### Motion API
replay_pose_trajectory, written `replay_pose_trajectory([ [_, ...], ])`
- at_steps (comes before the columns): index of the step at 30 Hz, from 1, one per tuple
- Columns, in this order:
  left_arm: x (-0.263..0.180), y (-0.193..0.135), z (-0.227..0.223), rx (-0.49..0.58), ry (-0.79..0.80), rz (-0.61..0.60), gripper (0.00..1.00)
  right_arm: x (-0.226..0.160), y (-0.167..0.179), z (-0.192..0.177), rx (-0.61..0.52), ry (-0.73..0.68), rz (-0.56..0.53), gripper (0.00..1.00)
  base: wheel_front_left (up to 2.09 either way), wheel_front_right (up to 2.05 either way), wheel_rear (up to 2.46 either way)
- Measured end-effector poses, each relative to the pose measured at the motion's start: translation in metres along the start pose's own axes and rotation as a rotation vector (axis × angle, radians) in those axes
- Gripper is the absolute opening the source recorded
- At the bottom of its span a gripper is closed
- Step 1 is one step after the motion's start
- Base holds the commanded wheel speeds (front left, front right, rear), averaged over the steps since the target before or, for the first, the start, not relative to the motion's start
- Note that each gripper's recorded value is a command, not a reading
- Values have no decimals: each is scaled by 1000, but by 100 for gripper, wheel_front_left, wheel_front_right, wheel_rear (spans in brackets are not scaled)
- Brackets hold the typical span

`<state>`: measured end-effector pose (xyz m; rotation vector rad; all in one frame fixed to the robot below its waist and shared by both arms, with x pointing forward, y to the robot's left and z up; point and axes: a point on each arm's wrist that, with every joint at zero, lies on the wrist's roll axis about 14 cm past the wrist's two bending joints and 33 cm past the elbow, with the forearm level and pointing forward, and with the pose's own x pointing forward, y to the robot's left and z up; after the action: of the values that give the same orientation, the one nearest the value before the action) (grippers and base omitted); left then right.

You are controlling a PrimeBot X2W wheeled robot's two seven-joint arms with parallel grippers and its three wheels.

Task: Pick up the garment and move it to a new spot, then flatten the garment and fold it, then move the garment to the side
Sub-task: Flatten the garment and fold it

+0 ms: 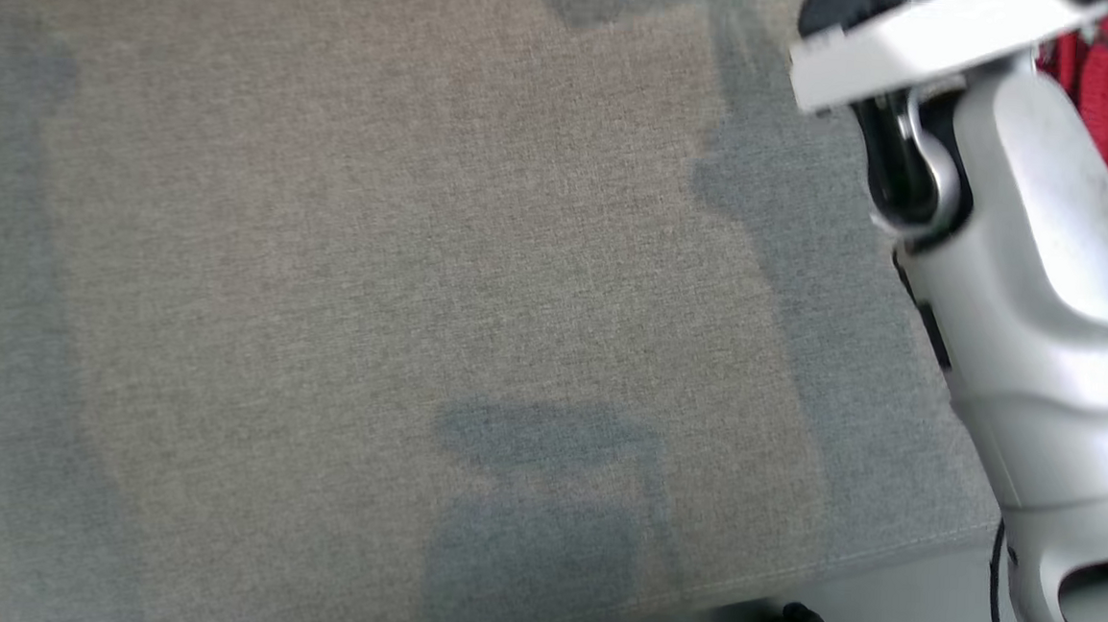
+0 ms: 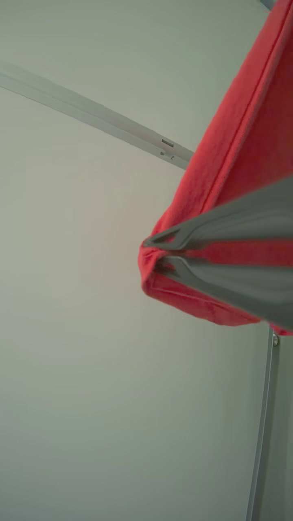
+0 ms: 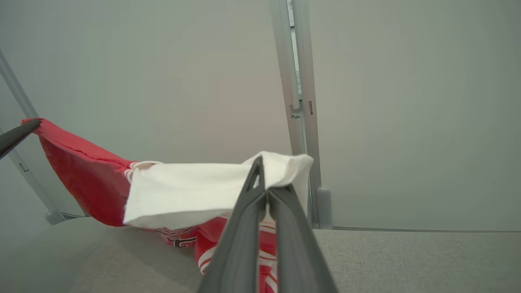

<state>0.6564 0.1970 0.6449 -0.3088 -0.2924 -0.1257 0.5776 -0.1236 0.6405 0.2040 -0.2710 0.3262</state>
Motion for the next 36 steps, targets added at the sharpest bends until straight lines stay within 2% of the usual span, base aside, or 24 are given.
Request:
replay_pose_trajectory([
  [9,-94,-27,4,-159,27,-43,0,-73,-5,8,51,19,-59,0,0,0,0],
  [13,-150,-23,-4,-187,84,-5,0,-109,-4,7,70,42,-94,0,0,0,0],
  [15,-164,-25,-7,-191,105,0,0,-118,-4,5,80,48,-107,0,0,0,0],
  [19,-215,-28,-17,-226,169,50,0,-157,-6,1,139,63,-185,0,0,0,0],
  [27,-286,-24,-28,-225,245,164,0,-222,-6,-22,202,154,-310,0,0,0,0],
  [36,-329,-19,-28,-215,259,264,0,-261,2,-36,242,211,-380,0,0,0,0],
])
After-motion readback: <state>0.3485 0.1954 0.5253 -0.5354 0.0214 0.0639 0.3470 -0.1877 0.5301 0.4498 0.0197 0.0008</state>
